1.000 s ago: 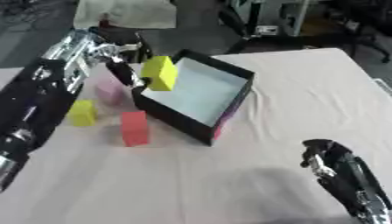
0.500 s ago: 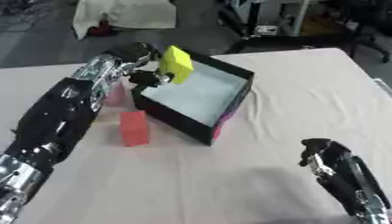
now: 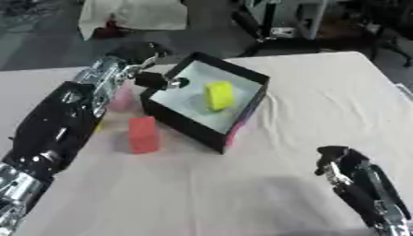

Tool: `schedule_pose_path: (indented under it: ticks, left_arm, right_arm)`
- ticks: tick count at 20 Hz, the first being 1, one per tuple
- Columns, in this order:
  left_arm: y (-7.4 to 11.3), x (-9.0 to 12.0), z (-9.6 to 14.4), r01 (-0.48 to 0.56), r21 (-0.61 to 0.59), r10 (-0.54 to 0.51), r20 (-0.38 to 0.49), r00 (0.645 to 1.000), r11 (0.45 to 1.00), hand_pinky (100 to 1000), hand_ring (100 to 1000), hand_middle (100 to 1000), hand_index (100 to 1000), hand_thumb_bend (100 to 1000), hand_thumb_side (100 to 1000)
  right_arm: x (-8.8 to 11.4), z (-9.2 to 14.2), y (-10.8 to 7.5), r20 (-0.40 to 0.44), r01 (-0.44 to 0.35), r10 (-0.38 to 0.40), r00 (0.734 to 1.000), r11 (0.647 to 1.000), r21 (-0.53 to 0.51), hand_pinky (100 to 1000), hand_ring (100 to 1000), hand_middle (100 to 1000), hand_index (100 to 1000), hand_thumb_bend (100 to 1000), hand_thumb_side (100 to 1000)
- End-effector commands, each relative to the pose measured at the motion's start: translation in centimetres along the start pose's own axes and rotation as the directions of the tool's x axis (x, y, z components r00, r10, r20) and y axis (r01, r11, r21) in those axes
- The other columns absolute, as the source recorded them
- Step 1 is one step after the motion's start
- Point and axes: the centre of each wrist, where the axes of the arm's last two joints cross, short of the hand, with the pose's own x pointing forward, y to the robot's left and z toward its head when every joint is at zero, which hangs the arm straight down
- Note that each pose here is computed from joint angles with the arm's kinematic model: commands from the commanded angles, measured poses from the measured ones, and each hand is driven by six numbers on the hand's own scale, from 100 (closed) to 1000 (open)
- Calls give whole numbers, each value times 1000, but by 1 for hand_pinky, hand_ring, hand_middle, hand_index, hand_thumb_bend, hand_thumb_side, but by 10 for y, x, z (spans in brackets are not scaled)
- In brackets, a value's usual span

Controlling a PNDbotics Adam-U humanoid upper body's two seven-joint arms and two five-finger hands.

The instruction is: Pick up objects on the table and place them in the box.

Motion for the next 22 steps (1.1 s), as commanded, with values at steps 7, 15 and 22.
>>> schedule_pose_path:
  ticks: [7,15,22]
  left_arm:
    - [66,-45,69,124,-241,-71,216,974,963,783,751,780,917,540,935]
    - [18,-38,86,148,-395,-47,255,966,907,770,742,769,911,578,917]
    - [-11,-29,81,178,-444,-72,246,967,878,772,739,766,907,578,883]
  right_arm:
    - [4,0,-6,7,-27,27,1000,1000,-9,708,492,491,679,100,504]
    - [5,0,-7,10,-32,32,999,999,-8,708,492,491,679,100,499]
    - [5,0,-7,11,-30,30,999,1000,-9,708,492,491,679,100,503]
